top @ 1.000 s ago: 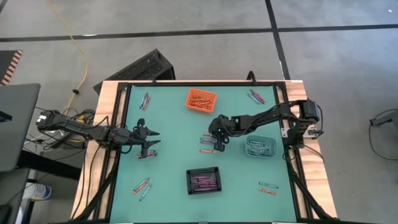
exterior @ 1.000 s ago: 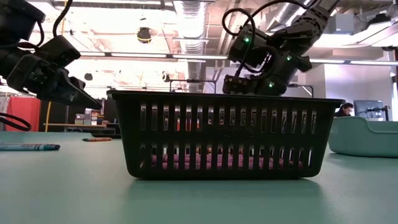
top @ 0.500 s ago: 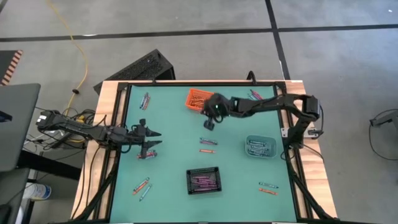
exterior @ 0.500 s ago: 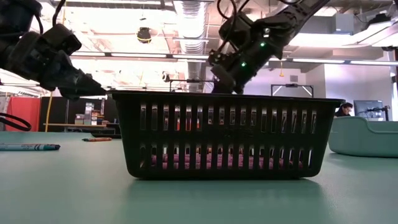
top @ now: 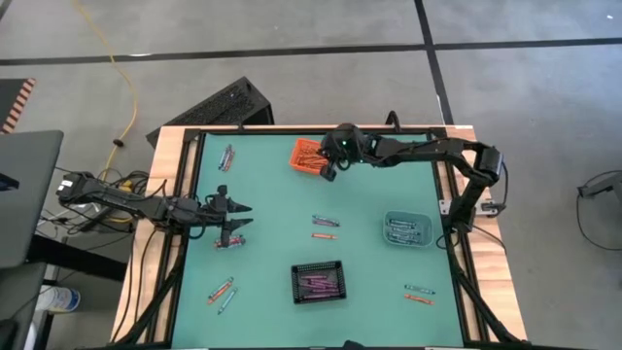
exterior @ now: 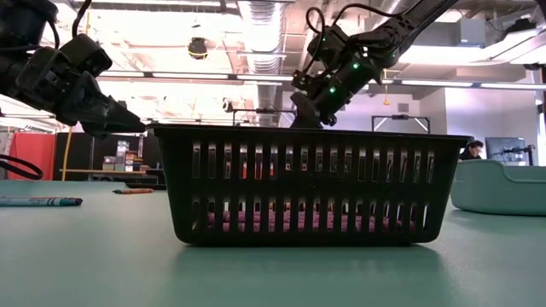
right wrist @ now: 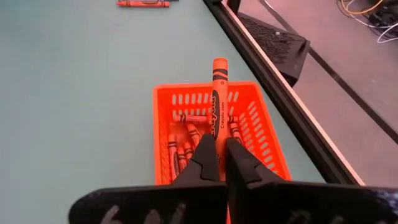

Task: Sort crayons
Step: Put the orange crayon into the orange bin

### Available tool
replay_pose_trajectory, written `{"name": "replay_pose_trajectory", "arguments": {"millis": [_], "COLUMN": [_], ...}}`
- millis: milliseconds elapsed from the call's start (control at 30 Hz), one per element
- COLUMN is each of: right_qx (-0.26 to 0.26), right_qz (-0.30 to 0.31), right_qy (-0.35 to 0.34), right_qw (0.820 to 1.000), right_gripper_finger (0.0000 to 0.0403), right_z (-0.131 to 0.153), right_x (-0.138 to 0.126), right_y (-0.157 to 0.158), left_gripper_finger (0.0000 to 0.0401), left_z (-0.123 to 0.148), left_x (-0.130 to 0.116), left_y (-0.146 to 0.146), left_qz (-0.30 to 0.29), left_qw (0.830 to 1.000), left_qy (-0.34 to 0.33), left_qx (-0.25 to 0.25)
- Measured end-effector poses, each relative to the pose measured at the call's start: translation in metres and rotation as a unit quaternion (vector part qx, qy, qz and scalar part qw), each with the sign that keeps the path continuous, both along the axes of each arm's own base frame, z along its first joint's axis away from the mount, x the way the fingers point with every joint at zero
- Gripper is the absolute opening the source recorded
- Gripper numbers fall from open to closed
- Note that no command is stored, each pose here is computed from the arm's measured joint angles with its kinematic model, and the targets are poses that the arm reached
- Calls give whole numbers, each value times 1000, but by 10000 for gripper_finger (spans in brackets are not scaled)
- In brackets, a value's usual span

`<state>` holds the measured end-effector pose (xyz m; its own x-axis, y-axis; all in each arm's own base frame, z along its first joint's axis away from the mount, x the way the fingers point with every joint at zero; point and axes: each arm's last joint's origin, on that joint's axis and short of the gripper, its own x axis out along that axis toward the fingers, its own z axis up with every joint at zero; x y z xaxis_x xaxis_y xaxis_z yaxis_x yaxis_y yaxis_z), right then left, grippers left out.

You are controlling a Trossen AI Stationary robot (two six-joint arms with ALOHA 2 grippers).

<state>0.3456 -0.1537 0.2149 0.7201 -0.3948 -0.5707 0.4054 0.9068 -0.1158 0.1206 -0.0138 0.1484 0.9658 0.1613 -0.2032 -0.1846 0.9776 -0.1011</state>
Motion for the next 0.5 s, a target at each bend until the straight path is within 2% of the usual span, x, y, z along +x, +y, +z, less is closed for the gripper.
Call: {"name": "replay_pose_trajectory", "arguments": {"millis": [167,500], "right_qx": [1,2], "right_qz": [0,2], "right_qy": [2,1], "right_qw": [1000,1000], "right_gripper_finger": [7,48], "right_z": [0,0], "right_x": [0,1], "right_y": [1,2], "left_gripper_finger": [153,153], "left_z": [0,0], "left_x": [0,0], "left_y": [0,0], "left_qz": [0,0], "left_qw": [1000,1000], "left_qy": [0,0], "left_qx": [0,1]}}
